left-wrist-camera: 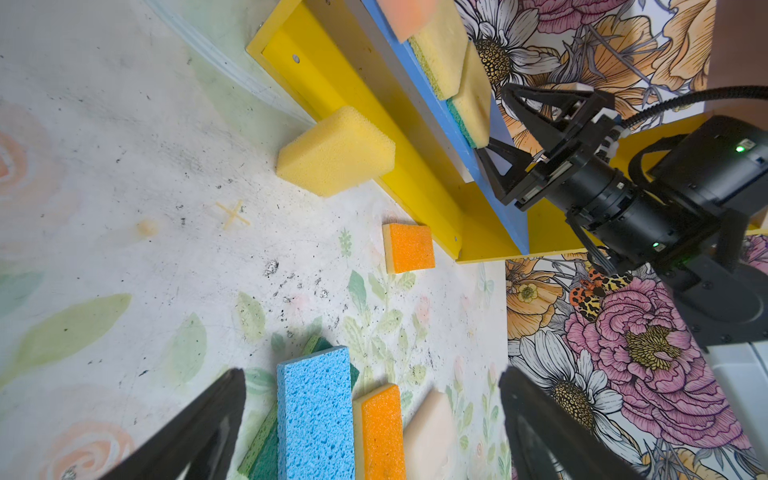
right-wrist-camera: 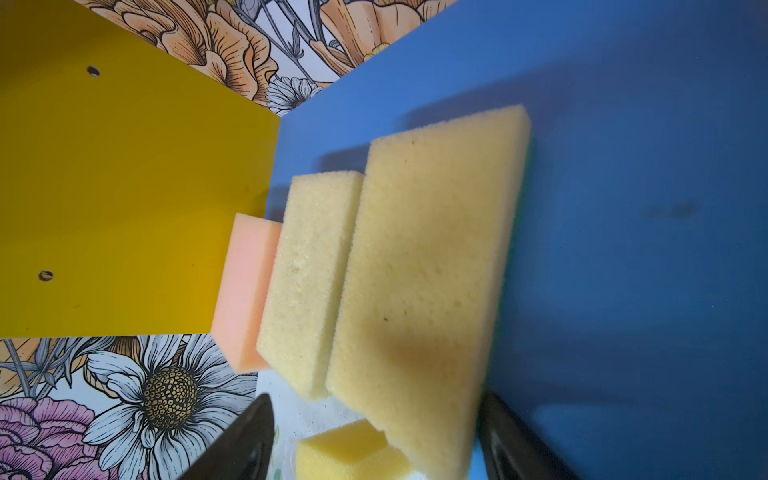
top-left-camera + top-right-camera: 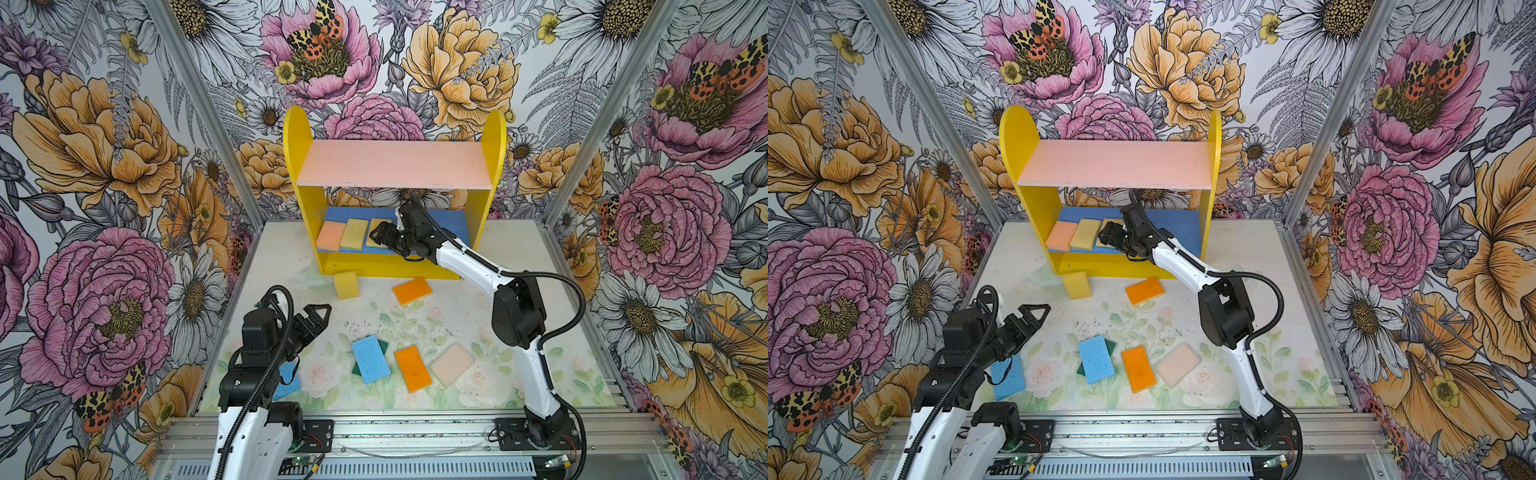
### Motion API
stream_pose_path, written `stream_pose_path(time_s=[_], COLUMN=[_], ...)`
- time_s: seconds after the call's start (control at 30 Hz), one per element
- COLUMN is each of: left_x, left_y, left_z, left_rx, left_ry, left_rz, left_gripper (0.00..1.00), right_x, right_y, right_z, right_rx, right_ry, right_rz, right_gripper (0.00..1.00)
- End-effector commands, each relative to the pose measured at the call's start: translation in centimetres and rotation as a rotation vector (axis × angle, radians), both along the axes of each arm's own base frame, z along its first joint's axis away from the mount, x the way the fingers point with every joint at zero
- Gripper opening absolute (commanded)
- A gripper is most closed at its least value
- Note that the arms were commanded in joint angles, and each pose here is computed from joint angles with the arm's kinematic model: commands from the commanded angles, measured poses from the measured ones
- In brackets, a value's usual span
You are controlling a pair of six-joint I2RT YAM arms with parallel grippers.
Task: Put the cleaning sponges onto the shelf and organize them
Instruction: 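Lay the green-backed sponge flat beside the yellow sponge and open the right gripper, then move the right gripper down onto the orange sponge while the left gripper approaches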
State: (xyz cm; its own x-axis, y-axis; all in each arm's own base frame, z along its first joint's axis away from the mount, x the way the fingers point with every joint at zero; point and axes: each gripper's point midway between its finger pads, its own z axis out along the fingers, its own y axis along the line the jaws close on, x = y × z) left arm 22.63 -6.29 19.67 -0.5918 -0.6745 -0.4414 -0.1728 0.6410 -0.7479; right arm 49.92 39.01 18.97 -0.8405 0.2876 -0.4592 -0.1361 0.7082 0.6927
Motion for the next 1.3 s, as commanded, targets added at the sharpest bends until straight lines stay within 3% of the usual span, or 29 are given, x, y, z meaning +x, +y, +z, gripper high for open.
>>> stream_pose_path(time_s=[0.0,0.4,0.63,0.83,1.07,1.27], left_x=[0.1,0.3,0.8,1.6,1.6,1.9], left_y=[0.0,-0.4,-1.6,-3.0,-8.8,-11.0], left_z=[0.4,0.5,0.9,0.7,-1.8,-3.0], left_rx=[0.010,-0.002,-0.047,-0.039,0.033,-0.022], left_ry=[-0.023,-0.026,-0.027,-0.004,0.068,0.086], left_rz=[-0.015,-0.036,-0.100,-0.149,-0.322,-0.360], left_gripper=[0.96,0.96,0.96,0.96,0.96,0.96], right_x=[-1.5,-1.8,-5.0,-11.3,-22.3,-29.9], right_y=[0.1,-1.4,-4.8,-6.5,-9.7,-10.9], right_z=[-5.8,-4.4,-0.4,-0.2,-6.3,-9.7], right_rx=[-0.095,-0.162,-0.240,-0.251,-0.219,-0.272], right_ry=[0.127,0.049,-0.055,-0.049,0.193,0.316], right_rz=[0.038,0.040,0.055,0.193,0.357,0.477], right_gripper=[0.79,0.79,0.79,0.79,0.77,0.72])
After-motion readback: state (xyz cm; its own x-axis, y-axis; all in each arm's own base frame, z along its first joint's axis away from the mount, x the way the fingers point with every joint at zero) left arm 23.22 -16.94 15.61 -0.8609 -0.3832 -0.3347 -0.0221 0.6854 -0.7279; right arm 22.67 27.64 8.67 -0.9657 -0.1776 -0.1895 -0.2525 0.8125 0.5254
